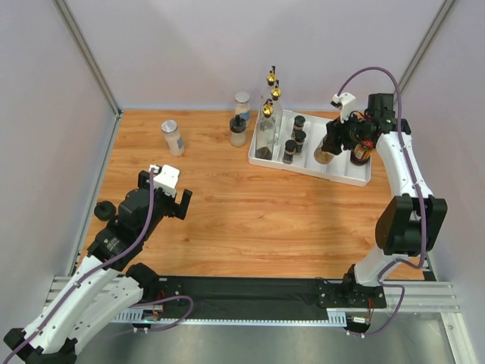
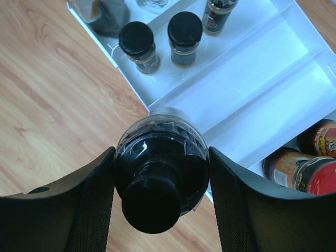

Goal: Organize the condiment bottles
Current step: Pick up the bottle from the center of the board, then place the bottle in the storage box.

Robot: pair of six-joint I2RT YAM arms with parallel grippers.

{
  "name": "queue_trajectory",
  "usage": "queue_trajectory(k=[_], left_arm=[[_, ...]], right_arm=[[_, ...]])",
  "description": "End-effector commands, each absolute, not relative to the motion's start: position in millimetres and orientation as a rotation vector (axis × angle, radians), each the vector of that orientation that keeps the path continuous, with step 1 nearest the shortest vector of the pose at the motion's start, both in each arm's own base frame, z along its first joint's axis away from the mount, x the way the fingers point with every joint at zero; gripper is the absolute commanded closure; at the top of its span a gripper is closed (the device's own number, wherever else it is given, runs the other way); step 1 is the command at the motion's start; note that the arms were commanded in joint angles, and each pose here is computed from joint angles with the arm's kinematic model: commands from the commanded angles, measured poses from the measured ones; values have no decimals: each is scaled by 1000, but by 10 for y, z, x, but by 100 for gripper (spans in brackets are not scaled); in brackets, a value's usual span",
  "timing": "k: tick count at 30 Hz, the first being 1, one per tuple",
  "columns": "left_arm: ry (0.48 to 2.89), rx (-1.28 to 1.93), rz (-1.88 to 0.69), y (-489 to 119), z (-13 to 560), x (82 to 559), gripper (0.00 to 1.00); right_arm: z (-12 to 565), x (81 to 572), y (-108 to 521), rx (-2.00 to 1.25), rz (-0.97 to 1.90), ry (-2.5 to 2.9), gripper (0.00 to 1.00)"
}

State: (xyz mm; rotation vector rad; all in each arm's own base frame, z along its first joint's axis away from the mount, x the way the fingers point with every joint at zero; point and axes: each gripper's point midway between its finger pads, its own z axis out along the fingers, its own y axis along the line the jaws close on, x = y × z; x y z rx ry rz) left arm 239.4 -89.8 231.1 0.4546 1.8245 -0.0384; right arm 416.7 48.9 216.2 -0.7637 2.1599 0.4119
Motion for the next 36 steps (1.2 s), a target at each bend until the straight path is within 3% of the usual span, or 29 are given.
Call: queue_trajectory(k=[1,18,36], left_arm=[[1817,460,-33,-897,2300,2415,0],[1834,466,-17,-898,2255,2441,0],[1883,483,23,-893,2122,2498,0]], right_arm=[[2447,4543,435,-702,343,2078,87],[2088,5701,211,-481,276,2112,87],[1591,6232,36,-420,142,2147,83]])
